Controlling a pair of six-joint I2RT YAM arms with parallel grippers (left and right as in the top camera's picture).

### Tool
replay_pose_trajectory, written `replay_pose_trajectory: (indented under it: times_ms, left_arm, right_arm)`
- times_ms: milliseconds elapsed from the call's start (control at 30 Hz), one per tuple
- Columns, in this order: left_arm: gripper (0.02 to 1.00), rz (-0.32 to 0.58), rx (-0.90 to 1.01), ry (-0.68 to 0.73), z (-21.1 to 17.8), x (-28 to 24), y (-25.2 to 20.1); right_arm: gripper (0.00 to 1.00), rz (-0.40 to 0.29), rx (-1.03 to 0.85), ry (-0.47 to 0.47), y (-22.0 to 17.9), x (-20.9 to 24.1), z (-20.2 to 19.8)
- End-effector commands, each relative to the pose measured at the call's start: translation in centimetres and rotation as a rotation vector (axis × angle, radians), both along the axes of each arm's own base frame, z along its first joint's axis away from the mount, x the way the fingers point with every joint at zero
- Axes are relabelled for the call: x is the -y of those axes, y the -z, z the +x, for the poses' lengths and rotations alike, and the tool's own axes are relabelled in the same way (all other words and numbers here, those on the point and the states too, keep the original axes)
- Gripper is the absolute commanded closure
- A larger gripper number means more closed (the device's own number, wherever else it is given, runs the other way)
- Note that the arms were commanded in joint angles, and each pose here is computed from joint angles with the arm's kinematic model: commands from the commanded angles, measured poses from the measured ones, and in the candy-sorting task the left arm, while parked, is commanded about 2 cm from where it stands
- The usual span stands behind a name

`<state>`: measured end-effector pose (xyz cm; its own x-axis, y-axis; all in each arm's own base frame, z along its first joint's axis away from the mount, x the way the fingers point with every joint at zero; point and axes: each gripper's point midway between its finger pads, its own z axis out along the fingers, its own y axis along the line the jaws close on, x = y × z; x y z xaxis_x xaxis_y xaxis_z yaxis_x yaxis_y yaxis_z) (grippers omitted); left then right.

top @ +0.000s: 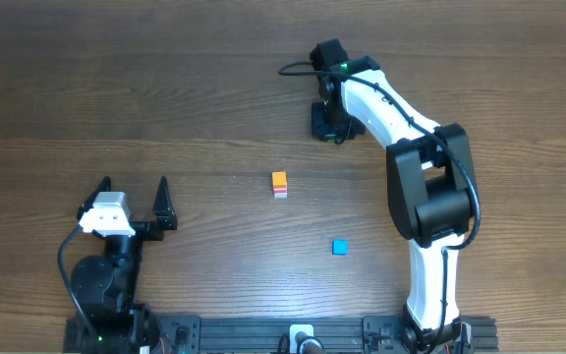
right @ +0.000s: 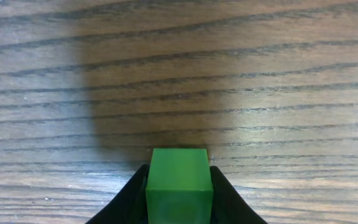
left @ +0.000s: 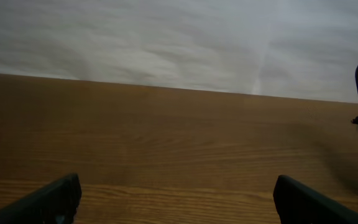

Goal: Stack Cubes

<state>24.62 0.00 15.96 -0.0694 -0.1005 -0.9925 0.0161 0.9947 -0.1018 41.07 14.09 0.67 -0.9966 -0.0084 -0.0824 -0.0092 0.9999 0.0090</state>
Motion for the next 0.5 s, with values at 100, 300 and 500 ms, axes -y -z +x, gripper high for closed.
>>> replay_pose_trajectory:
  times_ms: [100, 300, 500]
  left_arm:
    - [0.018, 0.011, 0.0, 0.006, 0.0, 0.1, 0.1]
    - [0.018, 0.011, 0.0, 0.006, 0.0, 0.1, 0.1]
    - [0.018, 0.011, 0.0, 0.006, 0.0, 0.1, 0.1]
  right_arm:
    - [0.869, -0.014, -0.025, 0.0, 1.0, 0.3, -0.4]
    - [0.991, -0.012, -0.018, -0.006, 0.7, 0.1, -0.4]
    - [0.991, 0.021, 0.048, -0.037, -4.6, -1.8, -0.7]
